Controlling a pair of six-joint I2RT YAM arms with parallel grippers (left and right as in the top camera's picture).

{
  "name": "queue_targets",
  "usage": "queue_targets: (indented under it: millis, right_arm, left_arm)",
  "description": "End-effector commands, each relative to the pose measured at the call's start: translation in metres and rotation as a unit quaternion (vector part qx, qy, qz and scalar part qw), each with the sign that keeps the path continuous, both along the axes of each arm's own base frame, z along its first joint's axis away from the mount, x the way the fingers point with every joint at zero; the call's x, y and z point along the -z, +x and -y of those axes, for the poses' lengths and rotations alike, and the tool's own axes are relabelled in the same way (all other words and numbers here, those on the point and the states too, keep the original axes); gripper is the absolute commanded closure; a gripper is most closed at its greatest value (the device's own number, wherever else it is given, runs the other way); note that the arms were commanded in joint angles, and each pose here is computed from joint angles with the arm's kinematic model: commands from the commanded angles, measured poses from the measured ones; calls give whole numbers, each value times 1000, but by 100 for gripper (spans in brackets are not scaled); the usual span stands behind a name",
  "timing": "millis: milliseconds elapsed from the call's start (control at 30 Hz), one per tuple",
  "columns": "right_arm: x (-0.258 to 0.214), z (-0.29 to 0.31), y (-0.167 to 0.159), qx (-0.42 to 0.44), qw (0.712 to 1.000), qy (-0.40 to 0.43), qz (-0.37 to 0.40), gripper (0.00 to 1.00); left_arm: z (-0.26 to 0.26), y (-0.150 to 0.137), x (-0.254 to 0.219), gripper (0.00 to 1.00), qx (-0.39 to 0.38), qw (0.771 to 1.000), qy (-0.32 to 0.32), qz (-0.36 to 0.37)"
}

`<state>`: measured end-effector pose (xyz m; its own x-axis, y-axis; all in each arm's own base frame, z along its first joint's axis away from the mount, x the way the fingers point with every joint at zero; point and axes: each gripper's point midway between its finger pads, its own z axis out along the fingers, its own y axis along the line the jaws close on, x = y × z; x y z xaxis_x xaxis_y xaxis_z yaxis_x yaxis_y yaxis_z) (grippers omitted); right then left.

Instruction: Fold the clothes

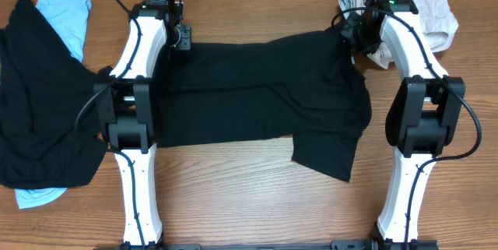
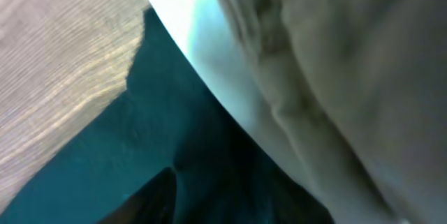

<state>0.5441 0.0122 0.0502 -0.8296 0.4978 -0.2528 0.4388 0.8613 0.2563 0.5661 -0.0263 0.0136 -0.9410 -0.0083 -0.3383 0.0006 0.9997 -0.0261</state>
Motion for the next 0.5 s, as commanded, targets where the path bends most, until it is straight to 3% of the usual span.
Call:
queue_targets:
  millis: [0, 300, 467]
  right_arm:
    - [7, -3, -8, -4, 1000, 6, -20, 49]
    - [14, -7, -33, -8, 997, 16, -72, 37]
    - [15, -8, -39, -9, 996, 18, -85, 36]
  left_arm:
    - [-4, -8, 11, 96, -4, 1000, -4, -20]
    - [-25, -16, 46, 96, -41, 999, -14, -24]
    - [-49, 6, 44, 96, -61, 998, -15, 31]
